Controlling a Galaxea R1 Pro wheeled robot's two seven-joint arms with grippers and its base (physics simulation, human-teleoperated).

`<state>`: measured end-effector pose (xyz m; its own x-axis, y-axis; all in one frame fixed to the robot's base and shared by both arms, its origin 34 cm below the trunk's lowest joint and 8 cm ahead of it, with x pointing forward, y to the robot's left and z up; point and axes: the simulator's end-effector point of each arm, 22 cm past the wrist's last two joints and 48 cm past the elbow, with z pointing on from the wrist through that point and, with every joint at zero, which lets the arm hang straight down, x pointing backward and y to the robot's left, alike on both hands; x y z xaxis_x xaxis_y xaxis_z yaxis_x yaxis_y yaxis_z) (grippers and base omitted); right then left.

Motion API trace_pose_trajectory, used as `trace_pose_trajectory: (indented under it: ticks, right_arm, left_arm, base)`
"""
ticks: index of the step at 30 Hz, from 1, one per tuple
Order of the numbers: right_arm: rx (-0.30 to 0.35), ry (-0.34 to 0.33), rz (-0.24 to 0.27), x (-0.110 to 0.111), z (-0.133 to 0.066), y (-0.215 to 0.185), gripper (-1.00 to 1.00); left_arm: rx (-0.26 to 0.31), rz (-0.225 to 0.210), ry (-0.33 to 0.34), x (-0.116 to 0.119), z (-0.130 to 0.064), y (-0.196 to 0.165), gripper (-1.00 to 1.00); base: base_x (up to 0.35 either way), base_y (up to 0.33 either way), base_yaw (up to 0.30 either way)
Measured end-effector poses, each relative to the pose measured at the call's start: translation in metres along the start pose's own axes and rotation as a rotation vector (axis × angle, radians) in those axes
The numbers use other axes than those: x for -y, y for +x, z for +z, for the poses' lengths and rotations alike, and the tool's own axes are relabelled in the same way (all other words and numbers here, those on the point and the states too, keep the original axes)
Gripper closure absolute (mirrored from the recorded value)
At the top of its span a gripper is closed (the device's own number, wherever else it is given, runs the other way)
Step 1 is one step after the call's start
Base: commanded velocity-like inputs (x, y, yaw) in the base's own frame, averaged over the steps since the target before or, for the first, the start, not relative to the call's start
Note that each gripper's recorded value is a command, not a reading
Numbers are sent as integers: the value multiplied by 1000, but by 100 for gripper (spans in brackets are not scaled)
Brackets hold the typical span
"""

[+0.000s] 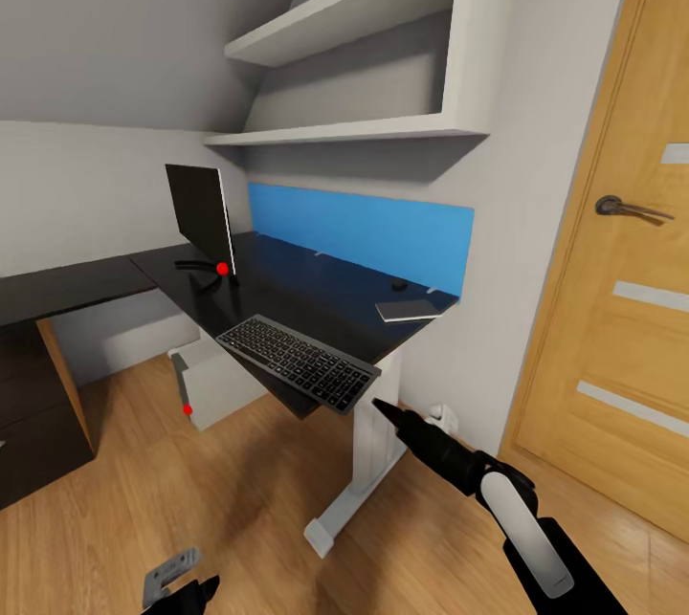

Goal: In the bedroom, organize the workspace by keeping the computer under the desk, ensuring the monitor is on the desk, placing the keyboard on the desk next to the monitor, placing the mouse on the desk next to the keyboard, moving the folder from the swivel chair onto the desk next to the mouse, stacking the notebook on top of the folder with the pen on top of the notebook, and positioning the swivel chair next to the desk.

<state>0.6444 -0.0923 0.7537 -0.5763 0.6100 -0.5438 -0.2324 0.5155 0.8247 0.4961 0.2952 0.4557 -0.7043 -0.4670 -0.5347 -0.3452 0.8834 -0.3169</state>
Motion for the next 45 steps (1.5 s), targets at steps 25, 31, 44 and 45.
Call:
trace_pose_trajectory:
  ticks: [25,31,44,45]
  right_arm:
    - [27,26,374,39,8,12,-100]
    - [38,37,418,45,7,10,-100]
    - [38,34,447,43,9,13,-100]
    - [38,34,447,43,9,13,-100]
  left_arm:
    - [75,-2,0,0,0,-16,-100]
    - [75,-2,1,0,0,-16,-100]
    - [78,-1,0,0,-1,-17,-100]
    - [78,-1,0,0,-1,-17,-100]
  base:
    - [42,23,0]
    - [0,0,0]
    - [23,13,0]
    - [168,118,0]
